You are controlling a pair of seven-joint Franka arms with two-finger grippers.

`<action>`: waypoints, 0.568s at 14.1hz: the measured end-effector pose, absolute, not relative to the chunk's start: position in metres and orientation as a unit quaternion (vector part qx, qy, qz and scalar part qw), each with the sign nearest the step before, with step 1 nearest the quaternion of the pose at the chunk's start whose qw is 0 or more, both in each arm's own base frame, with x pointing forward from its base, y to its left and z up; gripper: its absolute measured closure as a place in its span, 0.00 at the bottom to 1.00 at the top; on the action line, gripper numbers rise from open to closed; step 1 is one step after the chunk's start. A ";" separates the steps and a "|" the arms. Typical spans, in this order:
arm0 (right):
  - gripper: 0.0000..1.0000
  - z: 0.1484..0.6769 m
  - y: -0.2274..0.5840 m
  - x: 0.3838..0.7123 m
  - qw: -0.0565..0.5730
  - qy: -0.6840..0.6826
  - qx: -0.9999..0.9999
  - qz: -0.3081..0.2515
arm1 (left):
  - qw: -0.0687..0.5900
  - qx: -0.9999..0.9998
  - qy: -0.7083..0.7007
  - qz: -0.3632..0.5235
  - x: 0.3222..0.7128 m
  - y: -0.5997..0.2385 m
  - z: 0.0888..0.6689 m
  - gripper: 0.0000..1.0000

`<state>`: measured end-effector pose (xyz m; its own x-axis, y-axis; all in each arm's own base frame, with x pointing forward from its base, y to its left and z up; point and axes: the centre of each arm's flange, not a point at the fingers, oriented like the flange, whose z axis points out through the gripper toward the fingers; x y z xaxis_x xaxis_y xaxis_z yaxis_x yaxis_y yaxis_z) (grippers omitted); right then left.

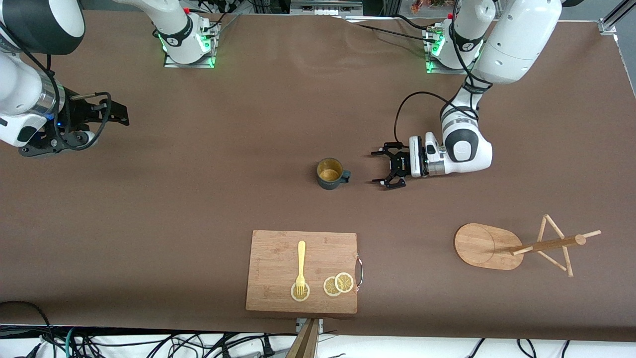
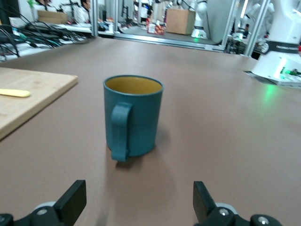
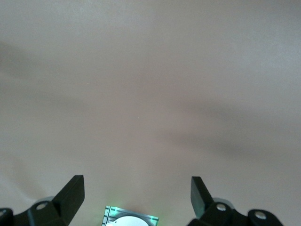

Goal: Pass cup and hang on rack
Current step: 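Move the left gripper sideways onto the teal mug handle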

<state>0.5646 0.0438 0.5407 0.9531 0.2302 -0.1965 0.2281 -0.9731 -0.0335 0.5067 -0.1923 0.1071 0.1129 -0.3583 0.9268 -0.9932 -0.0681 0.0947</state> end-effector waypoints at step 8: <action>0.00 0.538 0.037 0.566 -0.007 -0.112 -0.988 0.102 | 0.400 0.612 -0.551 0.402 0.518 -0.225 0.098 0.00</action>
